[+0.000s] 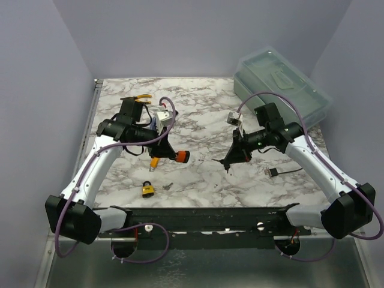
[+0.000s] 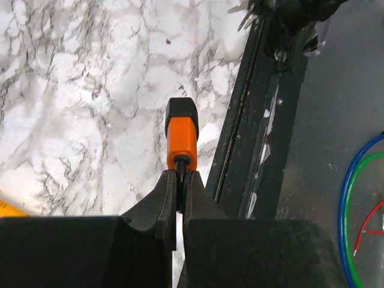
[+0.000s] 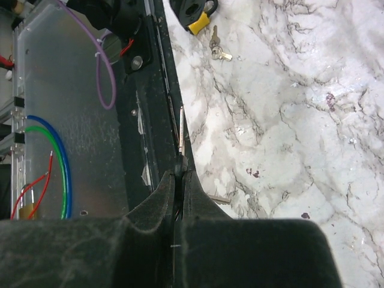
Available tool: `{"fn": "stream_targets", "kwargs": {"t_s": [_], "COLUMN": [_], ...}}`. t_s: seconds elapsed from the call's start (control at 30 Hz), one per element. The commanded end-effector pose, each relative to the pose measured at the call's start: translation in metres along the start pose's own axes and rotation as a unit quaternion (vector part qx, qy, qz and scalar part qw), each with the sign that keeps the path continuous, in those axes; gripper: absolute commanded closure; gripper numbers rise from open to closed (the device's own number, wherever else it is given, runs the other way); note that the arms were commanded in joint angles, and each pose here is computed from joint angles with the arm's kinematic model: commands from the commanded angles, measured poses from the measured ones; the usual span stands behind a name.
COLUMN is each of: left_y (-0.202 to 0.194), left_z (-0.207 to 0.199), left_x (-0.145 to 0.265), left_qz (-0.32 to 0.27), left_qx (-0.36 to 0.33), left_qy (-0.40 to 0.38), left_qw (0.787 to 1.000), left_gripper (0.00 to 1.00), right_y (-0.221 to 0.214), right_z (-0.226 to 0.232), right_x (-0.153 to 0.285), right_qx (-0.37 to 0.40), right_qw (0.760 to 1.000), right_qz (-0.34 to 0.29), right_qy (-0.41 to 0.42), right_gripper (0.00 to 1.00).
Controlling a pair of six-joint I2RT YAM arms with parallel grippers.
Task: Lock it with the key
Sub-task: Lock the lock, then place the lock at the center of the board.
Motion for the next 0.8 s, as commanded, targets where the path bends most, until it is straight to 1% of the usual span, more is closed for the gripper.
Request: {"fn": "stream_targets", "kwargs": {"t_s": [0.0,0.1,0.17,0.3,0.4,0.53,0.67,0.77], "left_y": [-0.019,-0.042,-0.06,-0.089,-0.097,-0.106,-0.118,-0.118], "left_z": [0.014,0.018,0.019,0.015,0.014,0.013,0.015,0.019], "left_x": [0.0,-0.007,-0.015,-0.028,-0.041,-0.059,-0.076,-0.083], "left_qz": [0.057,0.122,0.174,0.252,0.281,0.317,0.361,0.379], "left_qx": [-0.029,-0.02,-0.015,-0.042,-0.061,-0.062,-0.074,-0.079], "left_qy": [0.015,0.002,-0.011,-0.036,-0.047,-0.071,-0.089,-0.101], "left_qw": [0.998,0.992,0.984,0.966,0.957,0.944,0.925,0.917], "left_gripper": [1.0,1.0,1.0,1.0,1.0,1.0,1.0,1.0], "right_y": [-0.006,-0.006,-0.006,-0.006,-0.006,-0.007,-0.015,-0.023], "right_z": [0.005,0.006,0.006,0.004,0.006,0.012,0.017,0.024], "right_x": [-0.001,-0.002,-0.003,-0.004,-0.003,-0.002,0.0,0.004], "right_qx": [-0.006,0.002,0.006,0.013,0.021,0.022,0.025,0.025], "right_qw": [1.0,1.0,1.0,1.0,0.999,0.999,0.999,0.999], "right_qz": [-0.002,-0.009,-0.013,-0.016,-0.021,-0.027,-0.02,-0.012], "right_qy": [0.012,0.017,0.021,0.019,0.02,0.027,0.025,0.022], "right_gripper": [1.0,1.0,1.0,1.0,1.0,1.0,1.0,1.0]}}
Point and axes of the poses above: each gripper's point midway between its finger pads, its own x axis back along the fingers, its own z axis along the line the jaws close on, y = z × x, the point moved 2 cm from there along x, back along the fingers, and after that the axes turned 6 degrees about x, right-handed, at the moved point
